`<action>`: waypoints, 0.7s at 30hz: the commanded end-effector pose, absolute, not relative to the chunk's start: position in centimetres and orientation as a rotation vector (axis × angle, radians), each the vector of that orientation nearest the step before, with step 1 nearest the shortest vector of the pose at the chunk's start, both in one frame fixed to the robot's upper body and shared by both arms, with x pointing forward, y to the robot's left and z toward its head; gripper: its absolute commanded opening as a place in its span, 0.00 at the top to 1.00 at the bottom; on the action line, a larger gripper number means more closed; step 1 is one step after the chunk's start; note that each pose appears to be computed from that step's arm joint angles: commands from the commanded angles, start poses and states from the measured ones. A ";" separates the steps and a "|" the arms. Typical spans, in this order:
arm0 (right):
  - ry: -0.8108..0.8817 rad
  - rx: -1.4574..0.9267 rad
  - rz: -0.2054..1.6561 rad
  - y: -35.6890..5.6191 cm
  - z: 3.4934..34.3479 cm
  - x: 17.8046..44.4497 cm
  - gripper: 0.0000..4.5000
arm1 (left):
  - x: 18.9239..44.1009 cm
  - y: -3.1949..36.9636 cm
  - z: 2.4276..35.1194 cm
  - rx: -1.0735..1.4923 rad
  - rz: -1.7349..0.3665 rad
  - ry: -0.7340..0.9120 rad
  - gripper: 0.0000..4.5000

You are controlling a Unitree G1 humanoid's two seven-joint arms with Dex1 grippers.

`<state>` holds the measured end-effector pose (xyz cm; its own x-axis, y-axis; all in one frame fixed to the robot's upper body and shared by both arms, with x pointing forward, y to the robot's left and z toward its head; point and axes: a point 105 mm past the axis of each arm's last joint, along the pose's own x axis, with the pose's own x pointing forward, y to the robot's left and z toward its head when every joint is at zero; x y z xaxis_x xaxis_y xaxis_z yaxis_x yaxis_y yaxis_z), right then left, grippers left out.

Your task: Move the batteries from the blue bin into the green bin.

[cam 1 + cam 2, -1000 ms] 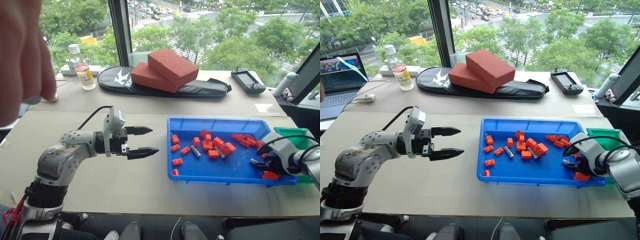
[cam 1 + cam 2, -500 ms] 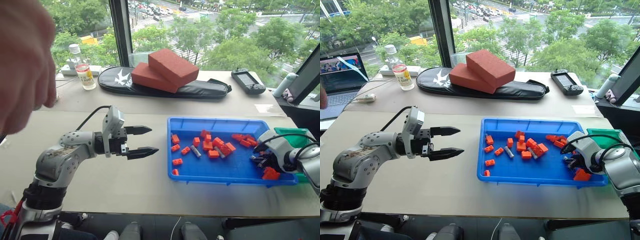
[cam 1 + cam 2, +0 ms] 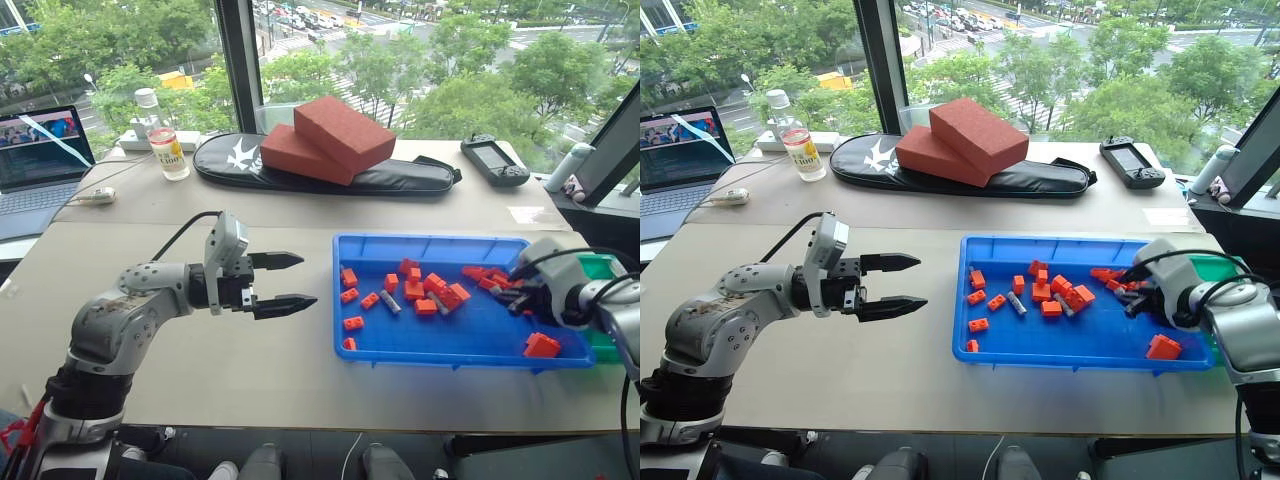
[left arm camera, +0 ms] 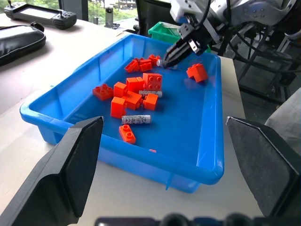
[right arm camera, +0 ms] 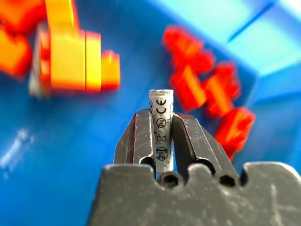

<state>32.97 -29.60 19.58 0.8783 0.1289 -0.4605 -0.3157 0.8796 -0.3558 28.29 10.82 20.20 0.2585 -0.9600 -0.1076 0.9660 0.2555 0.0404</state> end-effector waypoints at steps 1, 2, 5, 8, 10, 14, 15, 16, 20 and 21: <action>0.254 -0.323 0.017 -32.1 24.8 32.6 0.94 | 28.0 10.9 21.0 0.127 -1.321 0.031 0.00; 0.239 -0.306 -0.032 -32.9 25.3 32.3 0.94 | 28.0 10.8 21.0 0.127 -1.323 0.031 0.00; 0.256 -0.305 -0.257 -36.7 25.7 30.7 0.94 | 28.0 10.8 21.0 0.125 -1.329 0.032 0.00; 0.270 -0.300 -0.420 -39.6 25.4 29.2 0.94 | 28.0 10.6 21.0 0.125 -1.339 0.034 0.00; 0.286 -0.300 -0.469 -40.4 24.8 28.6 0.94 | 28.1 10.6 20.9 0.125 -1.344 0.035 0.00; 0.335 -0.311 -0.491 -40.8 23.4 28.0 0.94 | 28.2 10.5 21.0 0.124 -1.350 0.033 0.00; 0.344 -0.311 -0.488 -40.8 23.1 28.0 0.94 | 28.2 10.5 21.0 0.124 -1.352 0.033 0.00; 0.345 -0.305 -0.487 -40.8 22.8 28.0 0.94 | 28.2 10.5 21.0 0.124 -1.353 0.033 0.00; 0.345 -0.281 -0.469 -40.4 22.2 28.2 0.58 | 28.3 10.4 20.9 0.126 -1.356 0.033 0.00; 0.342 -0.278 -0.470 -40.4 22.2 28.2 0.49 | 28.3 10.4 20.9 0.128 -1.355 0.032 0.00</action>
<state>28.56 -40.20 20.18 0.8225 -0.4642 -0.3285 0.3561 0.8708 -0.3391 28.44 10.55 20.18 0.2239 -0.9685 -0.1091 0.9746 0.2220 0.0292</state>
